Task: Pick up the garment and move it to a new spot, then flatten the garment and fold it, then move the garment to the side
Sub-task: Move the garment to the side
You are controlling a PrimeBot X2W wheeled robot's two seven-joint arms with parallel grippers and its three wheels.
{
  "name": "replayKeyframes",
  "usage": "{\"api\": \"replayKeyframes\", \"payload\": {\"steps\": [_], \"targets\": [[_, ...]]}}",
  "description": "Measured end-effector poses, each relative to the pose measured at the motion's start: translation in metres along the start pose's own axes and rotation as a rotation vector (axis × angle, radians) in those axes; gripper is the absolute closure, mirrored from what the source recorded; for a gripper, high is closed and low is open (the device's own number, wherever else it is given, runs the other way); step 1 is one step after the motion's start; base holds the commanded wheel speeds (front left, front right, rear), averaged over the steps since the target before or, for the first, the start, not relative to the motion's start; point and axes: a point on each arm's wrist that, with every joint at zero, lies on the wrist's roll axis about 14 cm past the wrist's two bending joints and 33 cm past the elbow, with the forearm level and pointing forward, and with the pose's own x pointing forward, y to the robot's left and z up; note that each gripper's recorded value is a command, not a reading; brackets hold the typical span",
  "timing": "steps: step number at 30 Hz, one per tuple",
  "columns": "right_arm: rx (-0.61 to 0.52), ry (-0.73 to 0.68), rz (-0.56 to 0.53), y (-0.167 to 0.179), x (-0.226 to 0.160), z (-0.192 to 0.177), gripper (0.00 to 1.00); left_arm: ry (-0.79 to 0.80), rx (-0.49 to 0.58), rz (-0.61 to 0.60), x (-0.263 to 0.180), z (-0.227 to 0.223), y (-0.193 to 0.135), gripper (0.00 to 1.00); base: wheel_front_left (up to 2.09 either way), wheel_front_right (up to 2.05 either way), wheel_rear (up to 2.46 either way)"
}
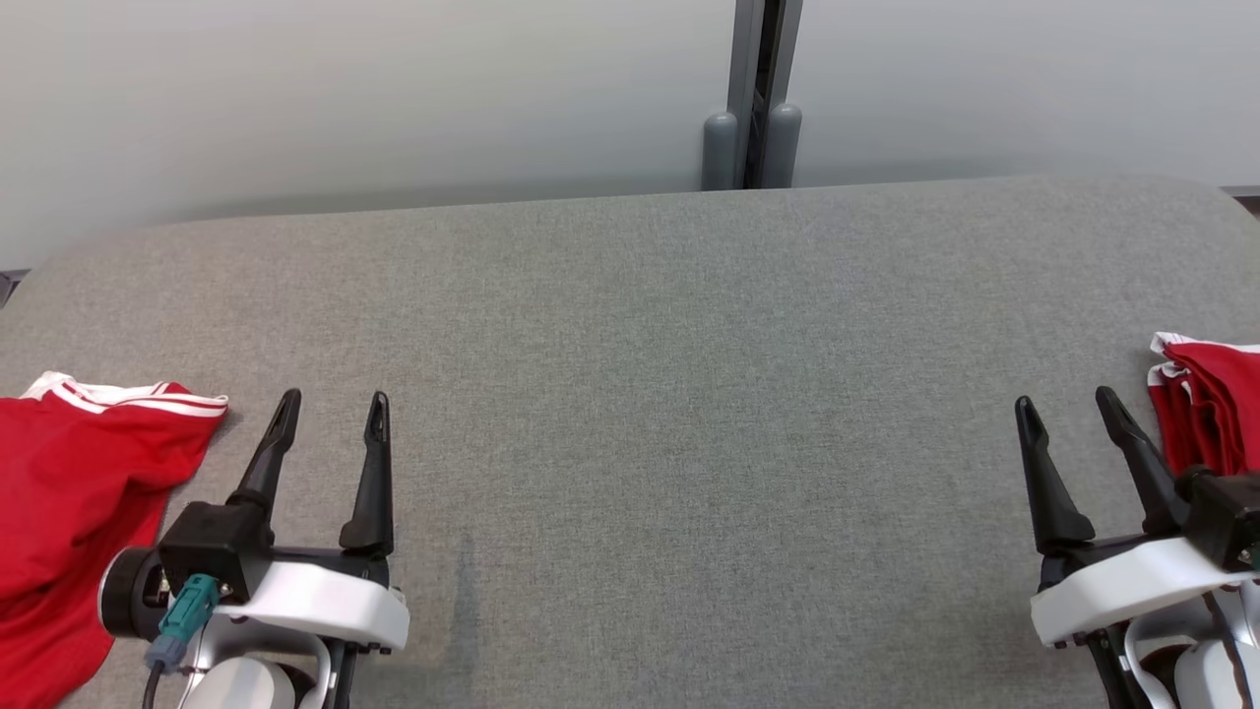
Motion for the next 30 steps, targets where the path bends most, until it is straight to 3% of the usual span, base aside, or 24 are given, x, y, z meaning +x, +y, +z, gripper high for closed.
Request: {"api": "replayKeyframes", "payload": {"steps": [30], "targets": [[-0.003,0.016,-0.025,0.005,-0.028,0.004,0.0,0.034,-0.01,0.032,-0.025,-0.003,0.011,0.0,0.0,0.0,0.0]]}}
